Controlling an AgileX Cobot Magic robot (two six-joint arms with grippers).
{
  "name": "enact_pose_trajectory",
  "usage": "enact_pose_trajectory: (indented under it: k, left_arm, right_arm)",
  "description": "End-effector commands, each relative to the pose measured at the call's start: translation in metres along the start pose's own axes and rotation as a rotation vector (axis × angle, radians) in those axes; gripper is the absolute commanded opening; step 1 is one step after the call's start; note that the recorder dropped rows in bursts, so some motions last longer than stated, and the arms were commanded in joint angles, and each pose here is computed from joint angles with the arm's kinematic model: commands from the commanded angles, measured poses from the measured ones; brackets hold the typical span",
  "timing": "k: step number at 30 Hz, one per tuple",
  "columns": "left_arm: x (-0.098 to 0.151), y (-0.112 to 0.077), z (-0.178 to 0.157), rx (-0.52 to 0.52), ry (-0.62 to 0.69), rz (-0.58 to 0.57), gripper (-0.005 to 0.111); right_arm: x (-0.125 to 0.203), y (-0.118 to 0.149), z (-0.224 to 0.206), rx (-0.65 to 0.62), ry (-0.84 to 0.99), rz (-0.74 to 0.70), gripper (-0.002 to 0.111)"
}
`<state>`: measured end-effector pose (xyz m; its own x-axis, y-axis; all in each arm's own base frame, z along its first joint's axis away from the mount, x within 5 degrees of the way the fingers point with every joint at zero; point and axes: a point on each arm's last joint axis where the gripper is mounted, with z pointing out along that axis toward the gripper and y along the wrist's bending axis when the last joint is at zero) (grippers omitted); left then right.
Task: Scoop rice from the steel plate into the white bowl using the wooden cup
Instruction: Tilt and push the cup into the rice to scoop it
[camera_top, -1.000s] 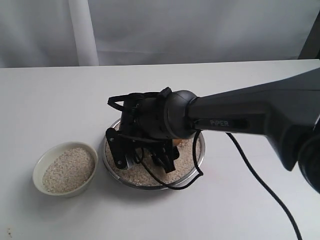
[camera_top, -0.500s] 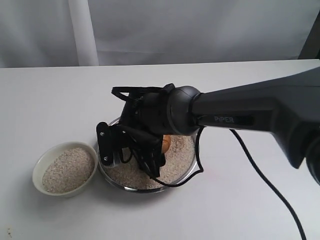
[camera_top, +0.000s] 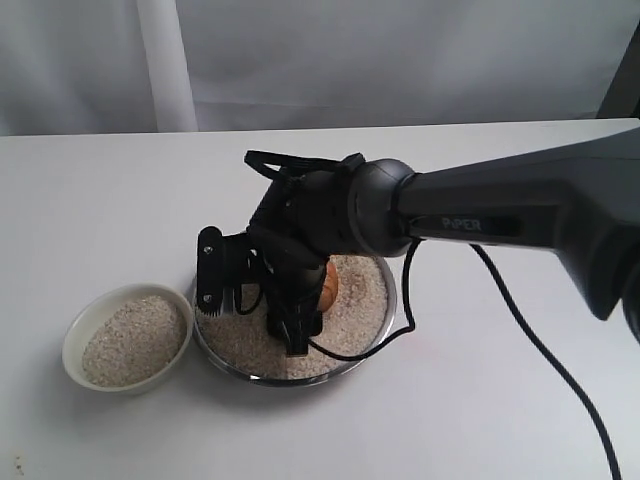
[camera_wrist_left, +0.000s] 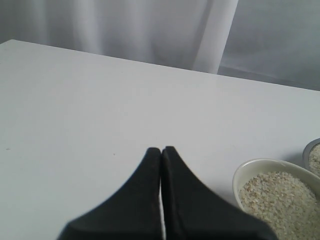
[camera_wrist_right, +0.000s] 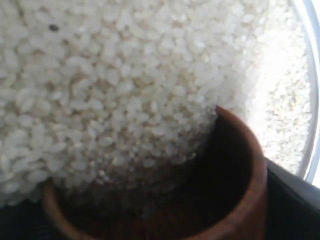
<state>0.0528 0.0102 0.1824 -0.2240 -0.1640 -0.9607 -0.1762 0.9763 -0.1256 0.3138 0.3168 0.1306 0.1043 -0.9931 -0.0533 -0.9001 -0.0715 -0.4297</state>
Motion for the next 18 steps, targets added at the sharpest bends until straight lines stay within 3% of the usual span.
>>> enact_pose_trajectory:
  k: [1,7,18]
  left_arm:
    - [-0.0009,-0.0007,-0.0001,0.01,-0.005,-0.005,0.0]
    - [-0.0009,-0.0007,-0.0001,0.01,-0.005,-0.005,0.0]
    - [-0.0009,-0.0007,-0.0001,0.01,-0.005,-0.005,0.0]
  right_arm:
    - [-0.0046,-0.0017,-0.0023,-0.013,-0.077,0.078,0.0]
    - [-0.0052,-0.0056,-0.0012,-0.032,-0.146,0.181,0.0]
    - [-0.0041,-0.0084,-0.0003,-0.056,-0.187,0.247,0.0]
